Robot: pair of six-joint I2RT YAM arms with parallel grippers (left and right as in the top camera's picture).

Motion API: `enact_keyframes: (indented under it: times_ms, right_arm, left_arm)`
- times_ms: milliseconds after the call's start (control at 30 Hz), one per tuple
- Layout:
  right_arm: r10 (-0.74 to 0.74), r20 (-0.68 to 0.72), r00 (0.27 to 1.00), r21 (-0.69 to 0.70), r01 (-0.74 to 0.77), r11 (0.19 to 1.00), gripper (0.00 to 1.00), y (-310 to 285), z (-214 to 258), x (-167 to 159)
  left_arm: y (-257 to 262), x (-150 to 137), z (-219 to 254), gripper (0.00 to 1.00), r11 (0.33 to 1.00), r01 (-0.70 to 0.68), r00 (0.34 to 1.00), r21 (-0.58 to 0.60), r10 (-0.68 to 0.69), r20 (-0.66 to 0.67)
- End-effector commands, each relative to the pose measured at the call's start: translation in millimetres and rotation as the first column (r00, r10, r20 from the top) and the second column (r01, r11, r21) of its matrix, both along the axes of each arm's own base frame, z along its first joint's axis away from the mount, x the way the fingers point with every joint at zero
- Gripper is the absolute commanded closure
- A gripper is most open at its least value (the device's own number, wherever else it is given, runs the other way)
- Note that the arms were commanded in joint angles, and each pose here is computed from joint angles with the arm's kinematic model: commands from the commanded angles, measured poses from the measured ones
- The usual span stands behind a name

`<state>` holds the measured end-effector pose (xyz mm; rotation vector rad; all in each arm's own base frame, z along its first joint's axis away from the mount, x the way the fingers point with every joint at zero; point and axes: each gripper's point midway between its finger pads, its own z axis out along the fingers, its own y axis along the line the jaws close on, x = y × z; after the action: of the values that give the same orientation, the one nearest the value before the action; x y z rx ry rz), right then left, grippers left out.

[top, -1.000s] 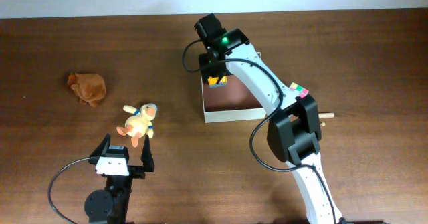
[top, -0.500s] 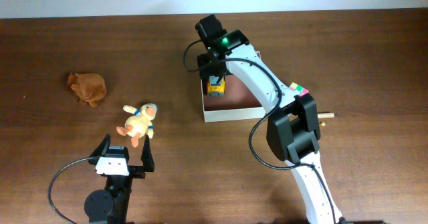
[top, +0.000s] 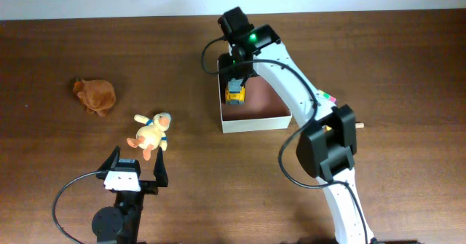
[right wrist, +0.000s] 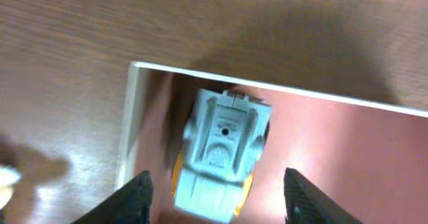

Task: Pack container
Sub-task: 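Lower the truck into the box's left side and open the right gripper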

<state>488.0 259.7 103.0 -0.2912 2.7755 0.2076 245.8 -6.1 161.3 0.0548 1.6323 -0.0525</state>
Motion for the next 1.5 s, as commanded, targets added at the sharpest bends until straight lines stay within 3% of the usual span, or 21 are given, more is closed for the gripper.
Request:
enact_keyframes:
  times_ms: [0,100,500,1200,1467]
  right_arm:
    - [0.001,0.081,0.997,0.036,-0.004,0.999,0.5,-7.1,50.9,2.9]
    - [-0.031,0.058,0.998,-0.006,0.032,0.999,0.56,-26.1,45.2,3.4]
    - [-0.071,-0.06,0.996,-0.088,0.065,0.994,0.66,-52.0,-10.3,-3.5]
    - [-0.07,-0.078,0.994,-0.091,0.063,0.994,0.66,-51.8,-76.4,-6.3]
    - [0.005,-0.066,0.998,0.016,-0.004,1.0,0.66,-29.8,-73.0,-1.7]
  left_arm:
    - [-0.3,-0.2,-1.3,0.01,1.0,0.001,1.0,0.015,-0.001,-0.001]
    - [-0.3,-0.1,-1.5,0.01,1.0,0.001,1.0,0.015,-0.001,-0.002]
    - [-0.3,-0.1,-1.5,0.01,1.0,0.001,1.0,0.015,-0.001,-0.002]
    - [-0.3,-0.1,-1.5,0.01,1.0,0.001,1.0,0.015,-0.001,-0.002]
    - [-0.3,-0.1,-1.5,0.01,1.0,0.001,1.0,0.015,-0.001,-0.002]
